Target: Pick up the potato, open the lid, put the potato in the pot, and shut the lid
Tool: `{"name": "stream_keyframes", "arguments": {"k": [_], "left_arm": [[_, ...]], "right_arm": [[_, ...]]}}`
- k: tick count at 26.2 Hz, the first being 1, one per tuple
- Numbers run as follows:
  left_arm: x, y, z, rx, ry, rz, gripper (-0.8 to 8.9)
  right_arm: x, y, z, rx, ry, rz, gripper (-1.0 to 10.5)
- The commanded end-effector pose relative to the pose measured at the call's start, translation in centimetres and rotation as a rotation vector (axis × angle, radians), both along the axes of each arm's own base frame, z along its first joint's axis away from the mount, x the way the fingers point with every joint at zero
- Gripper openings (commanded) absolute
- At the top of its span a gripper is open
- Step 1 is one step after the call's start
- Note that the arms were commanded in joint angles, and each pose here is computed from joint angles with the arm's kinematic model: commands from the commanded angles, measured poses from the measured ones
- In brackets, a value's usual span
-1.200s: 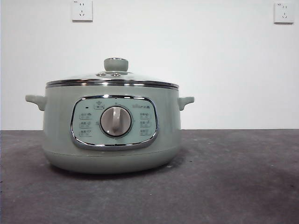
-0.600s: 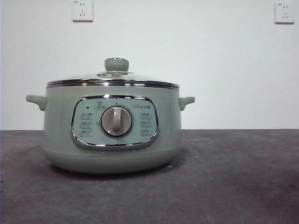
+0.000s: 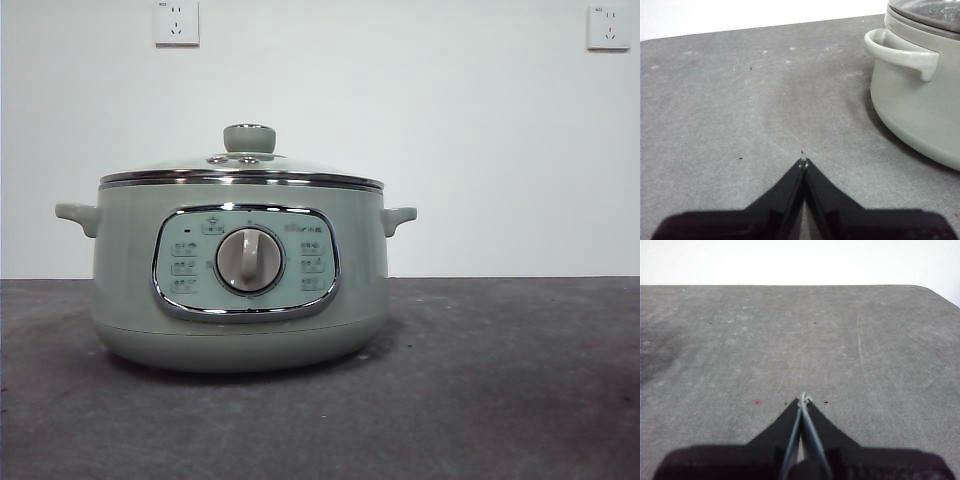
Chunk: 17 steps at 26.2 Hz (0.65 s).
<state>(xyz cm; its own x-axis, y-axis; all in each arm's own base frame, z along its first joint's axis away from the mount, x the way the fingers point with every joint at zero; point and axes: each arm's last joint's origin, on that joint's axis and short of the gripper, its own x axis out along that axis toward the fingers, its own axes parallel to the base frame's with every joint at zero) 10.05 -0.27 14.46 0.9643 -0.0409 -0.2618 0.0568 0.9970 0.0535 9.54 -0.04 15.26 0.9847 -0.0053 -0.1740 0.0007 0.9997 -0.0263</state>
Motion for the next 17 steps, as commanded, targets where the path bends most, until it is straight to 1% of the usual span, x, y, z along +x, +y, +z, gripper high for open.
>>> {"name": "stream_keyframes", "arguments": {"k": [1,4,17], "left_arm": [[0.02,0.02,-0.31,0.012,0.004,-0.005,-0.03],[0.02,0.02,-0.31,0.012,0.004,-0.005,-0.03],[0.02,0.02,-0.31,0.012,0.004,-0.005,-0.03]], "right_arm": [[0.03,0.0,-0.25,0.071,0.002,-0.022,0.0],[0.04,-0.01,-0.24,0.102,0.002,-0.029,0.0],[0.04,0.0,-0.24,0.101,0.002,-0.025,0.0]]}}
